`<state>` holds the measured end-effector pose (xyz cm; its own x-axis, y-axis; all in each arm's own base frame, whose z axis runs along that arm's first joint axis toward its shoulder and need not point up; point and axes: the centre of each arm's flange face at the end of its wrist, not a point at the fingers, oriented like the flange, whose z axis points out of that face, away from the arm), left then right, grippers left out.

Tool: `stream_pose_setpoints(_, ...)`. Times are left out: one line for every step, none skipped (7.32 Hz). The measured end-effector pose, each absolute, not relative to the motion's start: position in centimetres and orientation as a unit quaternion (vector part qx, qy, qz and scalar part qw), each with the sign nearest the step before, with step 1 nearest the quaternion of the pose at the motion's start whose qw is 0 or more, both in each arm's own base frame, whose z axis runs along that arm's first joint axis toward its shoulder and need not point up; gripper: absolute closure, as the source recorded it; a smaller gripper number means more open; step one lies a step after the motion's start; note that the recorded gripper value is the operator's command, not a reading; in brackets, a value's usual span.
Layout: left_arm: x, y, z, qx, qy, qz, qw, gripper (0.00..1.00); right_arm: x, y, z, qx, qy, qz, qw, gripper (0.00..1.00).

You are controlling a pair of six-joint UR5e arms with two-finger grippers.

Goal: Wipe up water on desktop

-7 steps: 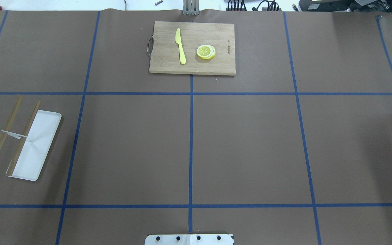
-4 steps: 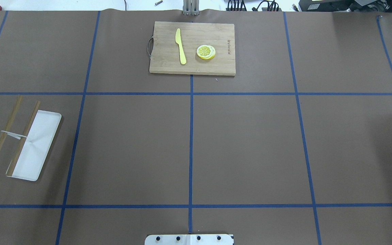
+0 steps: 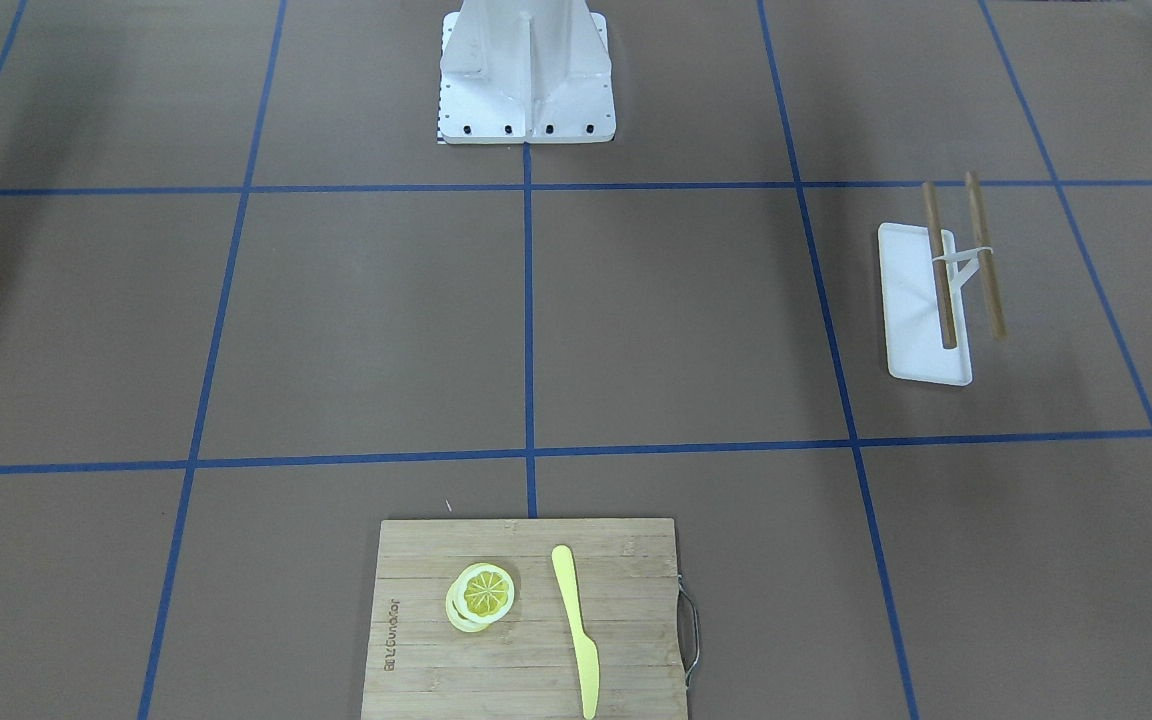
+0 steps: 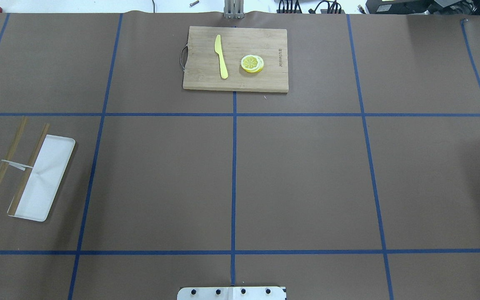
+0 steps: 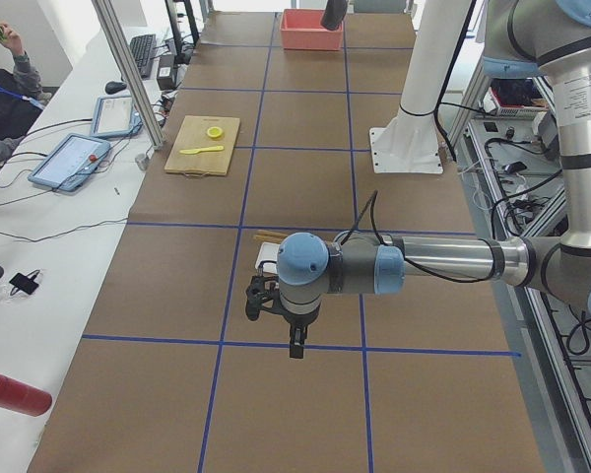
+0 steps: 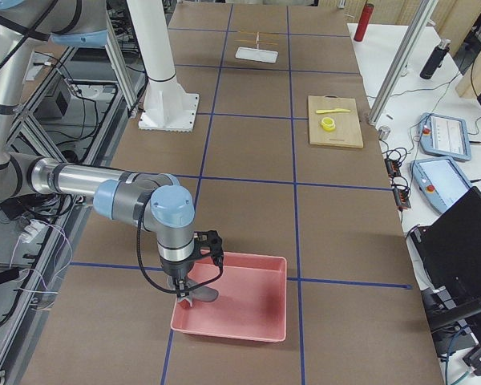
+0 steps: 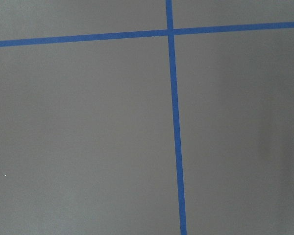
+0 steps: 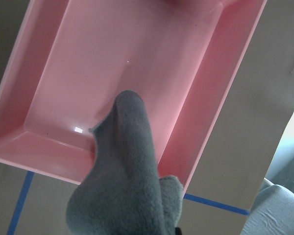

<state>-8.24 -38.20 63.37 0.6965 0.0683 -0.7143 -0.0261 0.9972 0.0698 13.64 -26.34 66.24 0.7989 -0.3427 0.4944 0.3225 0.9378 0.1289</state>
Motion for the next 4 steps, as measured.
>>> stream_pose_setpoints(-8.2, -38.2, 63.3, 0.028, 0.389, 0.026, 0.921, 0.01, 13.6, -26.5, 66.2, 0.023, -0.265, -0.175, 0.948, 0.02)
stream_pose_setpoints(-8.2, -38.2, 63.3, 0.028, 0.389, 0.026, 0.921, 0.01, 13.6, -26.8, 66.0, 0.027, -0.267, -0.174, 0.948, 0.02)
stream_pose_setpoints(-8.2, -38.2, 63.3, 0.029, 0.389, 0.026, 0.921, 0.01, 13.5, -27.3, 65.7, 0.032, -0.275, -0.164, 0.947, 0.01)
stream_pose_setpoints(-8.2, -38.2, 63.3, 0.029, 0.388, 0.026, 0.921, 0.01, 13.3, -27.8, 65.2, 0.034, -0.291, -0.136, 0.946, 0.01)
